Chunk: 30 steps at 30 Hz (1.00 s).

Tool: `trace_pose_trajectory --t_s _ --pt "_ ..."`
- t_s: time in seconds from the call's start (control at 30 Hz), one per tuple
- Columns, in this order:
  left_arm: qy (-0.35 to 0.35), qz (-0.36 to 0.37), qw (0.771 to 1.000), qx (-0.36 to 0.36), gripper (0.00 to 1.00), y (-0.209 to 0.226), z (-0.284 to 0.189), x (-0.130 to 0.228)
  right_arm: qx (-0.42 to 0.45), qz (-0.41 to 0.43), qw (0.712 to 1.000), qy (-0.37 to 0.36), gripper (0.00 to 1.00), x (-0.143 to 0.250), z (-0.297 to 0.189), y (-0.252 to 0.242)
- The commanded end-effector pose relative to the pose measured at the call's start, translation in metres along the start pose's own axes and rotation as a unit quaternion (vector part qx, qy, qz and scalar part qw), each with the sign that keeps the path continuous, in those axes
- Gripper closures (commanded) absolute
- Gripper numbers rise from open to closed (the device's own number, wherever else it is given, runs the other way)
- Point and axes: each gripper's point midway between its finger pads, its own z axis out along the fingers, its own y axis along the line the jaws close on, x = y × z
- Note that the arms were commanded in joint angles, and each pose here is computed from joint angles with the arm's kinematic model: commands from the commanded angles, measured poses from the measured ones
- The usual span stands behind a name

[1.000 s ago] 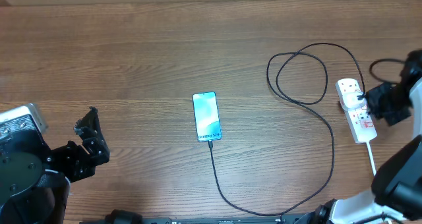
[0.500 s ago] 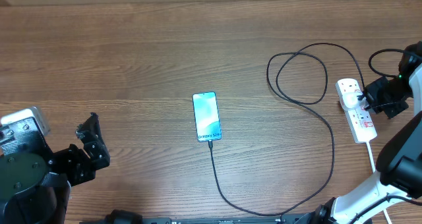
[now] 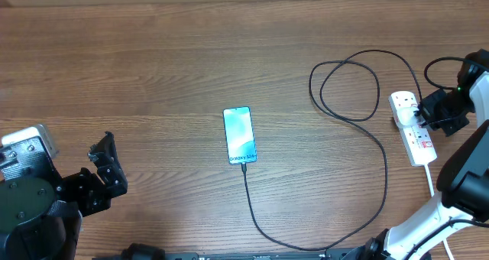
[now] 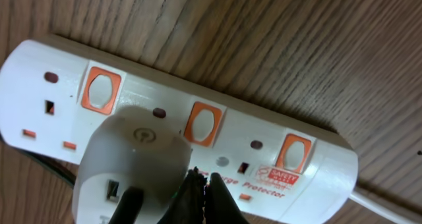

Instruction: Plug charger to phone and switch on socket

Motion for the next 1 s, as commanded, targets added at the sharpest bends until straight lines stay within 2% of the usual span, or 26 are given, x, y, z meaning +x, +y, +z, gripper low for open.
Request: trace_pose_trajectory --t_s 0.0,0.43,0.97 --pt "-0.001 -0.007 1.0 -0.009 0.0 0.002 0.001 0.0 0.0 -0.001 1.0 -0.011 0.96 -0.008 0.0 0.002" --pt "-0.001 -0.007 1.0 -0.008 0.0 0.002 0.001 0.0 -0.006 -0.001 1.0 -0.021 0.96 -0.014 0.002 0.005" --pt "0.009 -0.003 1.0 -0.013 0.01 0.005 0.001 0.005 -0.01 -0.003 1.0 0.008 0.96 -0.009 0.021 0.009"
